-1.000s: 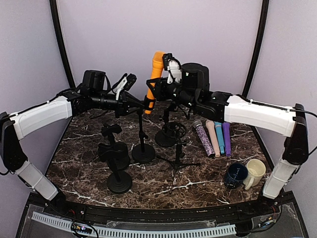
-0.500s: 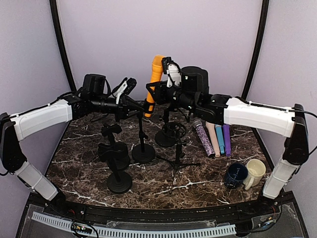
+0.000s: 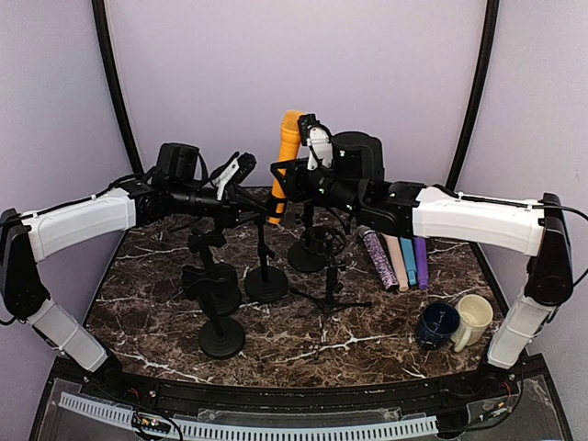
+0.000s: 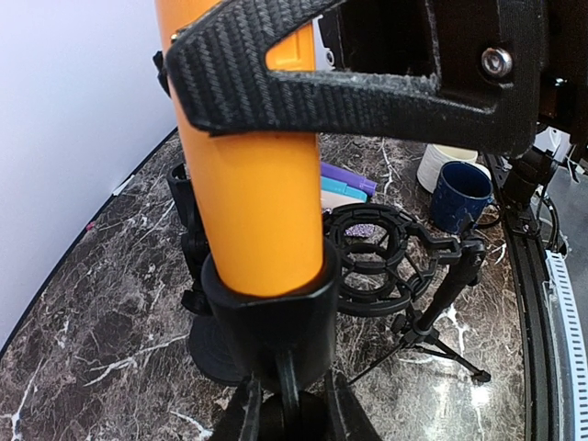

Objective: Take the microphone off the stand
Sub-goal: Adjust the microphone stand with the microphone at the center of the board, then pick up the microphone stand with the microphone from the center of the board, then unscrew the knob on the stand of the microphone stand.

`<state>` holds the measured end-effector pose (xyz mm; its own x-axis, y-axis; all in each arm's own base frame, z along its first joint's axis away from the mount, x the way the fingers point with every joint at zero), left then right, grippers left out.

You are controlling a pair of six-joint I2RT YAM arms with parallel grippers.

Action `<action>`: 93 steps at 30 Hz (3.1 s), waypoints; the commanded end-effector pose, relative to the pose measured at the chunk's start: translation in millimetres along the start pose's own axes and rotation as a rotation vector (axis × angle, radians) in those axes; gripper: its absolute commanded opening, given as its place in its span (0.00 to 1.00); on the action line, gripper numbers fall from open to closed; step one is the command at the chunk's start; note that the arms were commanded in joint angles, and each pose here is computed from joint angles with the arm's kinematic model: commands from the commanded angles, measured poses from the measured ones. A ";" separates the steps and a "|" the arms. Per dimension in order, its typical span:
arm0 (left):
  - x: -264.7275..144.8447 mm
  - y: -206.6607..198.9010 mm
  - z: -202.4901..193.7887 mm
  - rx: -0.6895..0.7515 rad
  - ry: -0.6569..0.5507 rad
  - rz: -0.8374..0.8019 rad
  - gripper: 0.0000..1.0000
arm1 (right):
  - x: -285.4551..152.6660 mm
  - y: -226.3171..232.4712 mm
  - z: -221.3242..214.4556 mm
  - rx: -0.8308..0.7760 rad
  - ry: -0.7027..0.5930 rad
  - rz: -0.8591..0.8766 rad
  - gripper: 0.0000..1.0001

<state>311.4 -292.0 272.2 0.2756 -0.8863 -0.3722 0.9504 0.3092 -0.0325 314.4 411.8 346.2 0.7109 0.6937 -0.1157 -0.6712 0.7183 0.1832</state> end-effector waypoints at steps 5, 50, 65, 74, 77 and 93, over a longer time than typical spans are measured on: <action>2.3 3.0 -10.8 -0.073 0.041 0.024 0.00 | -8.2 -12.2 0.3 0.046 0.037 -0.102 0.80; 8.7 9.7 -7.7 -0.053 0.074 0.020 0.52 | -70.4 -4.8 -38.8 0.180 0.087 -0.005 0.95; -11.8 11.3 37.0 0.032 -0.050 0.089 0.01 | -74.4 0.8 -29.5 0.160 0.081 0.029 0.94; -43.8 18.1 97.4 0.056 -0.164 0.212 0.00 | -58.8 13.2 -29.9 0.209 0.143 0.065 0.94; -53.4 18.1 114.0 0.023 -0.197 0.232 0.00 | -53.0 18.2 -26.9 0.234 0.158 0.084 0.93; -76.8 -3.6 143.6 -0.025 -0.277 0.162 0.00 | -10.5 24.4 -34.5 0.528 0.279 0.210 0.80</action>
<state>328.9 -281.1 365.9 0.4585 -0.8409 -0.2875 0.8622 0.4993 -0.0854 284.5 407.3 300.6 0.5100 0.7928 -0.3337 -0.5436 0.5977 0.5893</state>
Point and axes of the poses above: each gripper's point midway between its finger pads, its own x axis out along the fingers, its own y axis along the line the jaws close on, z = x × y, the point moved 3 cm from there along -x, back along the fingers, and after that the axes turned 3 degrees about -x, right-handed, at the moved point
